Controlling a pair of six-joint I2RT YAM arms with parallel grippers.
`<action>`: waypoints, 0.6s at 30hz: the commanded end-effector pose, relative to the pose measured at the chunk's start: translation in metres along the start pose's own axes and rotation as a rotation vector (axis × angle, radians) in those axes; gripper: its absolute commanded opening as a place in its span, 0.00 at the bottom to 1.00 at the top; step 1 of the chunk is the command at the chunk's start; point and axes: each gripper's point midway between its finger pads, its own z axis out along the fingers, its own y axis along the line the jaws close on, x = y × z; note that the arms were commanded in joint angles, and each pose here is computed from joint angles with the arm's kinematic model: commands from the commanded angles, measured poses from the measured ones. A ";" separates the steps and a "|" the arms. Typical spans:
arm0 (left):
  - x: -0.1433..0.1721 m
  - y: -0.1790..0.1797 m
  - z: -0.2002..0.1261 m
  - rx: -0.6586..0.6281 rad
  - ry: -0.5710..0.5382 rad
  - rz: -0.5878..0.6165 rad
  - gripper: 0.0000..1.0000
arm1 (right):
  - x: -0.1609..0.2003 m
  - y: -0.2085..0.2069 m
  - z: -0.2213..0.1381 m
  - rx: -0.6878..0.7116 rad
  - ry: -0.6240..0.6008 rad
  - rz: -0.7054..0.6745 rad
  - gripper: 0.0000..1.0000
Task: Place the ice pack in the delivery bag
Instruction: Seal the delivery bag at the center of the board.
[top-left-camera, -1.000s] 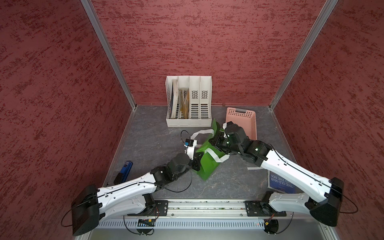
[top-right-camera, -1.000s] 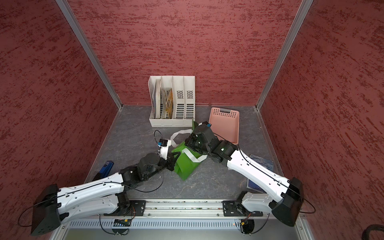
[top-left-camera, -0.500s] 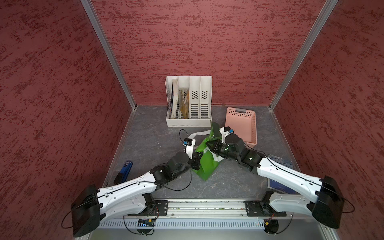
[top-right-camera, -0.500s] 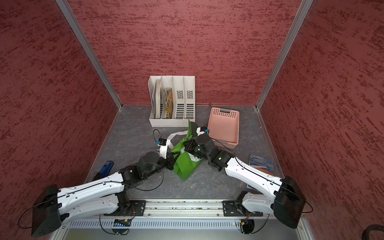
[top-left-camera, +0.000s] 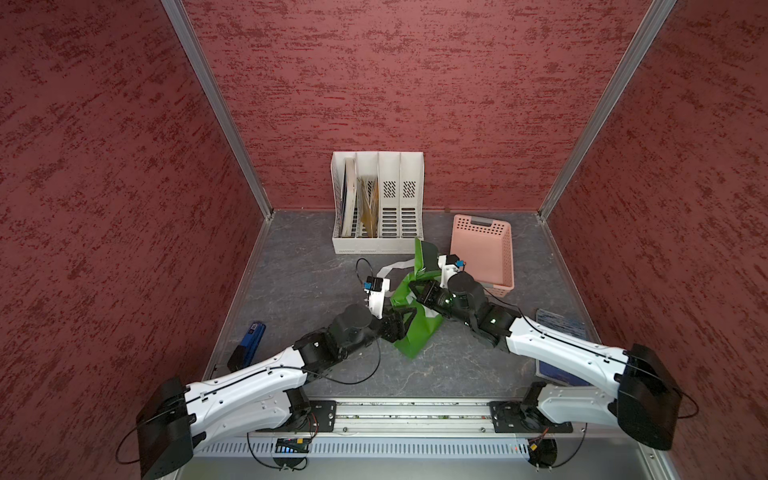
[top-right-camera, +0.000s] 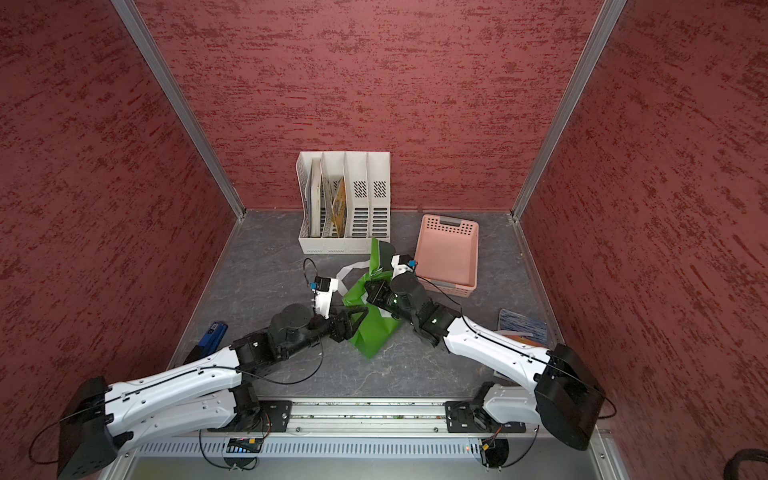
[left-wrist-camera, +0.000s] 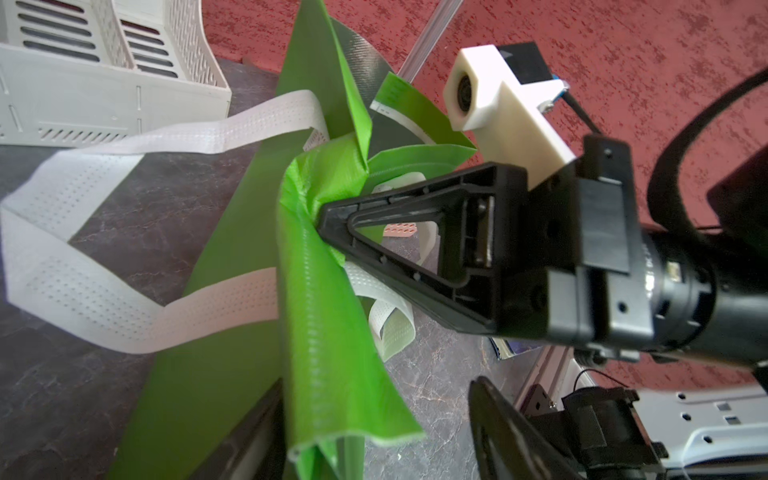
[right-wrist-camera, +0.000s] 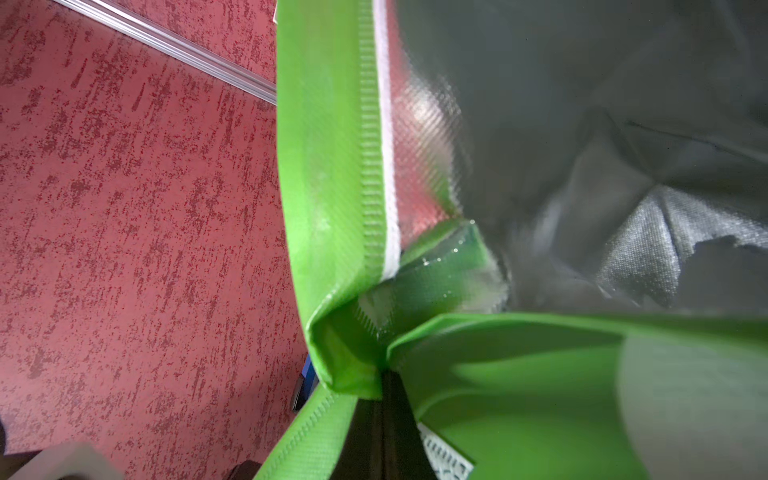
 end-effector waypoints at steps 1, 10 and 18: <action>-0.007 -0.007 -0.004 0.038 -0.026 -0.005 0.75 | -0.002 -0.020 -0.001 0.065 -0.038 -0.022 0.00; -0.031 0.005 0.003 -0.005 -0.079 -0.093 0.65 | 0.003 -0.022 -0.001 0.041 -0.025 -0.031 0.00; -0.031 0.012 0.015 -0.011 -0.070 -0.146 0.39 | 0.002 -0.020 -0.004 0.026 -0.036 -0.042 0.00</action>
